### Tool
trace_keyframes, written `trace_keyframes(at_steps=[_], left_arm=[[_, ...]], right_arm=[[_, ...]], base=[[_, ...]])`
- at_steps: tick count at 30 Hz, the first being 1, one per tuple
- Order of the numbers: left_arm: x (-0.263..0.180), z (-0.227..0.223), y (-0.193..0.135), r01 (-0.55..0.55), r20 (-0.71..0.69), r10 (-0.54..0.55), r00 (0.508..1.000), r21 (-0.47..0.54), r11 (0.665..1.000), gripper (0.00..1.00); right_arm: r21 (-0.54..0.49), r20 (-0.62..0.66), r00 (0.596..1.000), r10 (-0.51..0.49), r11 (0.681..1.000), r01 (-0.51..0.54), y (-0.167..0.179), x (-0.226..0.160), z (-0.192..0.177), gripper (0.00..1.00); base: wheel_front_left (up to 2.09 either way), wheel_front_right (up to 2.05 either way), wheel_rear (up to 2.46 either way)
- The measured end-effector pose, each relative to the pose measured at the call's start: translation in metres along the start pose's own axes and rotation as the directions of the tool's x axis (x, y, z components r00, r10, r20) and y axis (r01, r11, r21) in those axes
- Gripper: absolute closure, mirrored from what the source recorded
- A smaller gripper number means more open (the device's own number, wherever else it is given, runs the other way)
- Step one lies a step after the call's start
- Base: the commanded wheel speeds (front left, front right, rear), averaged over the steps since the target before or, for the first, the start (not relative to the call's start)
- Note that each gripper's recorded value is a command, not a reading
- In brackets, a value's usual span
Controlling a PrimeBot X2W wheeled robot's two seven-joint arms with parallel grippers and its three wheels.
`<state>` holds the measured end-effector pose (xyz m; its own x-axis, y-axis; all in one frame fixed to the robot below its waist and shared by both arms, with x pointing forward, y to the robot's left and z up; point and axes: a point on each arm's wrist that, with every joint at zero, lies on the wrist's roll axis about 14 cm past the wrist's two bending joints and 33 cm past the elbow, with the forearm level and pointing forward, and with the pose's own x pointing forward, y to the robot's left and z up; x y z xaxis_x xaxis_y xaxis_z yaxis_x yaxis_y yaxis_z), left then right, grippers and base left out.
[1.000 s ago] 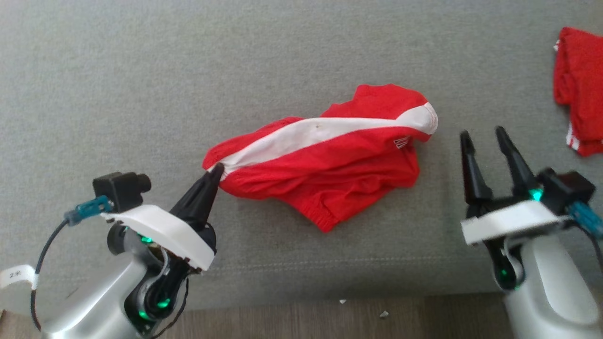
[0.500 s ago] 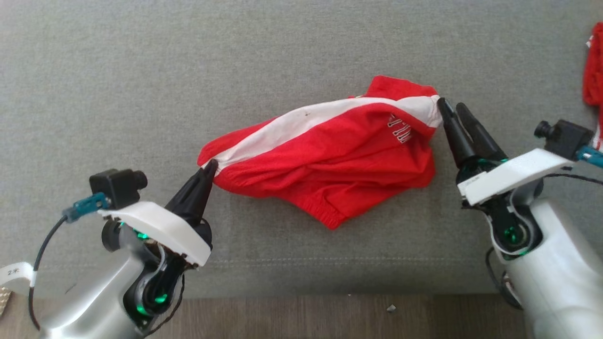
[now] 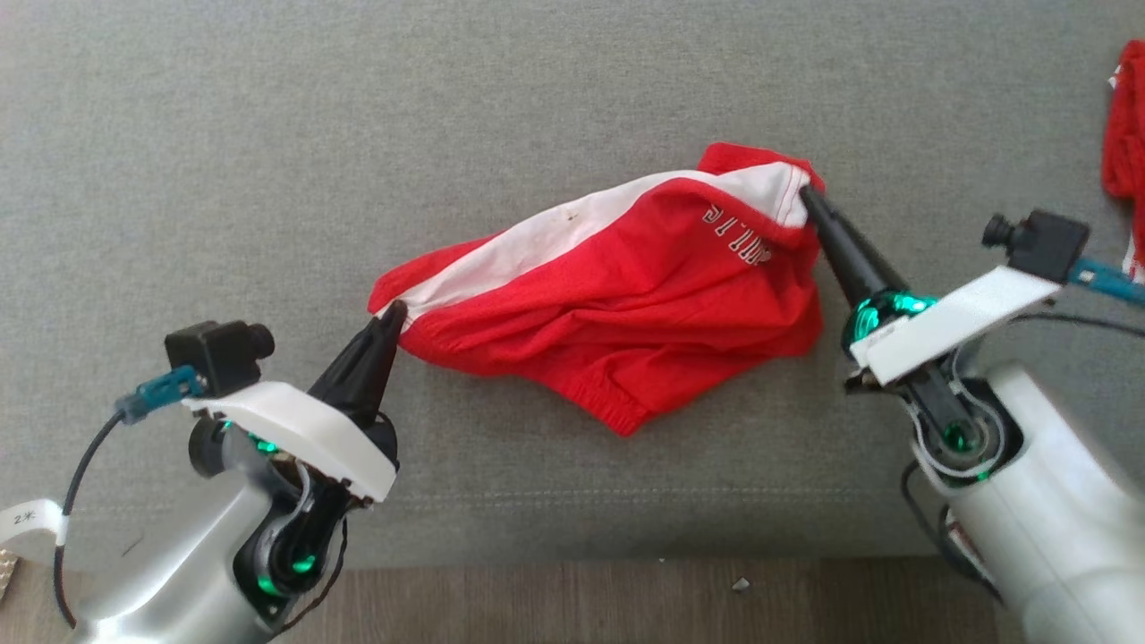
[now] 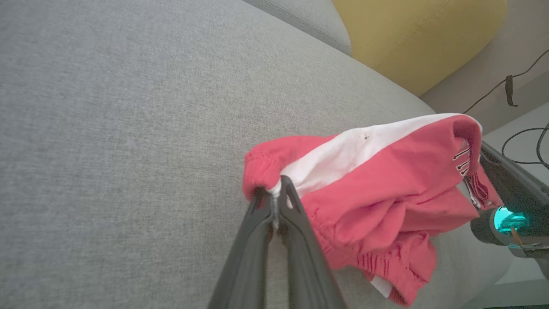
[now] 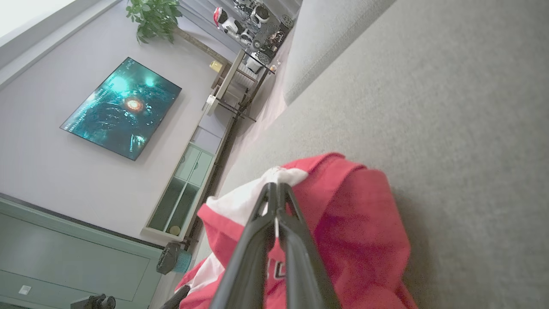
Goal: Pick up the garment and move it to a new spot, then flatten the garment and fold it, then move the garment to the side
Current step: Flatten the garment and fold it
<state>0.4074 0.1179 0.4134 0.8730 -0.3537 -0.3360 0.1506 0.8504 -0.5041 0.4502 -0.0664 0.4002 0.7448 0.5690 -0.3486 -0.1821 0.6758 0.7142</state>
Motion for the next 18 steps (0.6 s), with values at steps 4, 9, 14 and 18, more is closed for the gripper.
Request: trace_keyframes(at_steps=[4,9,14,18], left_arm=[[-0.001,0.004,0.000,0.002,0.020,-0.002,1.000,0.005,1.000,1.00],[0.001,0.038,-0.014,0.054,0.133,-0.061,0.989,0.052,0.997,1.00],[0.018,0.100,-0.063,0.204,0.240,-0.245,0.939,0.185,0.961,1.00],[0.038,0.168,-0.120,0.309,0.264,-0.424,0.866,0.384,0.870,1.00]], right_arm=[[-0.055,0.053,0.998,0.028,0.998,-0.026,0.007,0.000,0.018,1.00],[-0.126,0.208,0.977,0.053,0.992,-0.027,0.010,-0.015,0.059,1.00],[-0.272,0.409,0.905,0.113,0.962,0.003,0.024,-0.032,0.150,1.00],[-0.373,0.533,0.838,0.113,0.921,0.113,0.031,-0.045,0.233,1.00]], base=[[0.00,0.00,0.00],[0.00,0.00,0.00],[0.00,0.00,0.00],[0.00,0.00,0.00]])
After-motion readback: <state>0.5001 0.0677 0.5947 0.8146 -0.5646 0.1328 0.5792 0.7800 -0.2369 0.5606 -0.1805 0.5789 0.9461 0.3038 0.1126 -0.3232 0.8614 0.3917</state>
